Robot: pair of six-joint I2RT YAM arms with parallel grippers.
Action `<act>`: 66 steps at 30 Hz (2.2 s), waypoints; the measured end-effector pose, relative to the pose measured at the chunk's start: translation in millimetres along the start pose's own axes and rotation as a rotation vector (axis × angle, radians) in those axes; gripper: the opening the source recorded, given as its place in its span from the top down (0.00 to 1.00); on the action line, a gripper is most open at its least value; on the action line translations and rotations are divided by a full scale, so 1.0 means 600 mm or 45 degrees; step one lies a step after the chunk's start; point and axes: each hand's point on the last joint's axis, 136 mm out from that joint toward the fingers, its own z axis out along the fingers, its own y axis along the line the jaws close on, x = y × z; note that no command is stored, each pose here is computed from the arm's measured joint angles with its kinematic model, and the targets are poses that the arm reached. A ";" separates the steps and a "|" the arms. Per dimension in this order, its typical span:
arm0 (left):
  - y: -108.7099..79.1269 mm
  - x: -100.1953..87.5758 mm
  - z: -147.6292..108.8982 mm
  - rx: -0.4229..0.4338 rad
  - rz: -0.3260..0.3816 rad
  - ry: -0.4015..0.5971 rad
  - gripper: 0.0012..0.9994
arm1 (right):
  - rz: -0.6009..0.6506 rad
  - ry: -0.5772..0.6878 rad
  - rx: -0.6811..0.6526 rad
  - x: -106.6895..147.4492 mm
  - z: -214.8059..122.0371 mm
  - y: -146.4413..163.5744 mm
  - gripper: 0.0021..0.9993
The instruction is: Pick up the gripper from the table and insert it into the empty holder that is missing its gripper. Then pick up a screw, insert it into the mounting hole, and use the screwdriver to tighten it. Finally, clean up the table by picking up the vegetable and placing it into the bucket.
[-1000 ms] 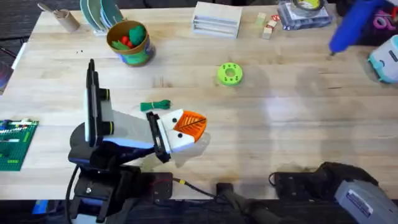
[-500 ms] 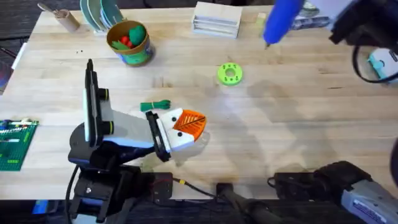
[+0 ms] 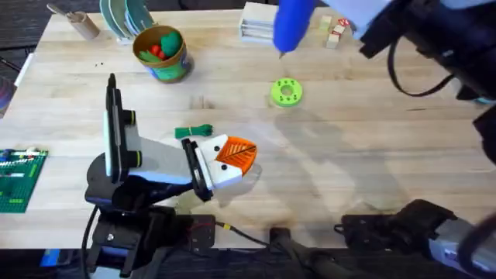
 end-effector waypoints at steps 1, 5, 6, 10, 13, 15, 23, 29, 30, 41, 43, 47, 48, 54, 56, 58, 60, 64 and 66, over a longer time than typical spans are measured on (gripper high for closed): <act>0.000 0.000 0.000 0.000 0.000 0.000 0.98 | 0.002 -0.016 -0.021 -0.005 0.003 0.010 0.86; 0.000 0.000 0.000 0.000 0.000 0.000 0.98 | 0.019 -0.055 -0.101 -0.016 0.010 0.046 0.87; 0.000 0.000 0.000 0.000 0.000 0.000 0.98 | 0.026 -0.059 -0.123 -0.017 0.011 0.056 0.87; 0.000 0.000 0.000 0.000 0.000 0.000 0.98 | 0.052 -0.065 -0.235 -0.016 0.018 0.099 0.87; 0.000 0.000 0.000 0.000 0.000 0.000 0.98 | 0.065 -0.086 -0.330 -0.018 0.022 0.132 0.87; 0.000 0.000 0.000 0.000 0.000 0.000 0.98 | 0.069 -0.113 -0.382 -0.020 0.023 0.152 0.87; 0.000 0.000 0.000 0.000 0.000 0.000 0.98 | 0.126 -0.133 -0.527 0.017 0.026 0.220 0.88; 0.000 0.000 0.000 0.000 0.000 0.000 0.98 | 0.147 -0.121 -0.555 0.022 0.026 0.234 0.88; 0.000 0.000 0.000 0.000 0.000 0.000 0.98 | 0.153 -0.121 -0.561 0.022 0.026 0.237 0.89; 0.000 0.000 0.000 0.000 0.000 0.000 0.98 | 0.193 -0.075 -0.587 0.047 0.022 0.252 0.89; 0.000 0.000 0.000 0.000 0.000 0.000 0.98 | 0.202 -0.064 -0.589 0.052 0.024 0.253 0.89; 0.000 0.000 0.000 0.000 0.000 0.000 0.98 | 0.213 -0.037 -0.593 0.068 0.031 0.257 0.89; 0.000 0.000 0.000 0.000 0.000 0.000 0.98 | 0.217 -0.033 -0.593 0.071 0.033 0.257 0.89; 0.000 0.000 0.000 0.000 0.000 0.000 0.98 | 0.230 -0.024 -0.597 0.077 0.036 0.260 0.90; 0.000 0.000 0.000 0.000 0.000 0.000 0.98 | 0.232 -0.023 -0.598 0.077 0.036 0.260 0.90; 0.000 0.000 0.000 0.000 0.000 0.000 0.98 | 0.233 -0.022 -0.598 0.077 0.036 0.260 0.90; 0.000 0.000 0.000 0.000 0.000 0.000 0.98 | 0.233 -0.022 -0.598 0.077 0.036 0.260 0.90; 0.000 0.000 0.000 0.000 0.000 0.000 0.98 | 0.235 -0.013 -0.594 0.080 0.036 0.260 0.90; 0.000 0.000 0.000 0.000 0.000 0.000 0.98 | 0.237 -0.004 -0.594 0.083 0.036 0.260 0.90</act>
